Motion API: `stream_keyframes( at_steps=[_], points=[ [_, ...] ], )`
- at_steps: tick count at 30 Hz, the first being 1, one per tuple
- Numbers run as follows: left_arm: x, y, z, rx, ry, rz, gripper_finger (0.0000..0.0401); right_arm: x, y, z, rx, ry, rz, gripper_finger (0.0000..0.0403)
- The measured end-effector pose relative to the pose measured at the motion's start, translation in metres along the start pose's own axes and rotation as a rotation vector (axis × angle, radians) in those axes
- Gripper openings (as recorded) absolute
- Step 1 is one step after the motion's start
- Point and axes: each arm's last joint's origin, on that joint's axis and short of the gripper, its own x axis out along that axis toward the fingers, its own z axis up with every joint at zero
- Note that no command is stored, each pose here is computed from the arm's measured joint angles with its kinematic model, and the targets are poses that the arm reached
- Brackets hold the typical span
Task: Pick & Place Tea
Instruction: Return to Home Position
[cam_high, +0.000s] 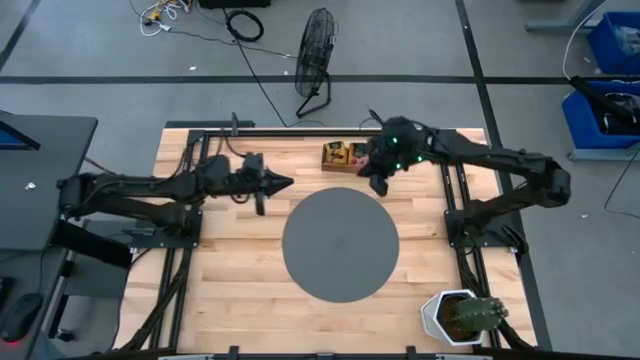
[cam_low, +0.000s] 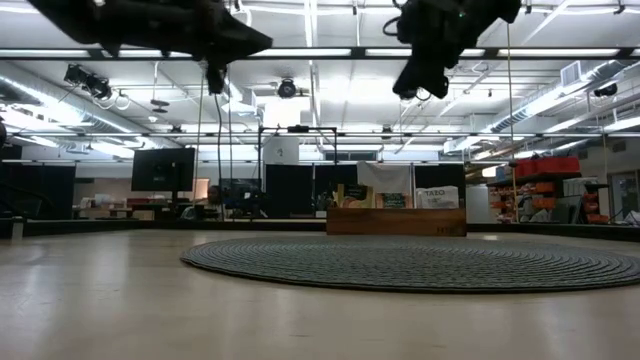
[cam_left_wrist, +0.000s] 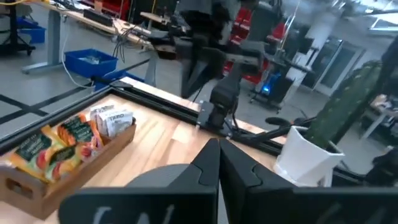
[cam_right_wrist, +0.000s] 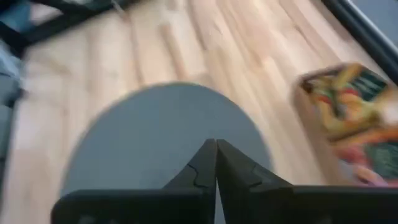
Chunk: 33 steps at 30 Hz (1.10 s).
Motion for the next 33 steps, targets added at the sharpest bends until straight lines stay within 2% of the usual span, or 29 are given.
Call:
stream_keyframes(
  at_steps=[4,8,16,21,27,33],
  points=[
    [-0.023,-0.001,-0.006,-0.025,-0.062,-0.033,0.0003,0.009,0.020,-0.005,-0.007,-0.056,0.067,0.0004],
    [-0.048,-0.003,-0.016,-0.064,-0.162,-0.082,0.0003,0.020,0.035,-0.006,-0.056,-0.081,0.116,0.0012],
    [-0.087,-0.007,-0.032,-0.100,-0.313,-0.119,0.0003,0.030,0.046,-0.009,-0.080,-0.056,0.142,0.0010],
    [-0.107,-0.007,-0.036,-0.048,-0.416,-0.149,0.0003,0.033,0.044,-0.011,0.052,-0.057,0.016,0.0012],
    [-0.124,-0.002,-0.048,-0.044,-0.488,-0.172,0.0002,0.033,0.045,-0.011,-0.014,-0.061,0.000,0.0014],
    [-0.131,0.001,-0.056,-0.050,-0.518,-0.185,0.0002,0.034,0.044,-0.016,0.068,-0.048,-0.146,0.0004]
  ],
)
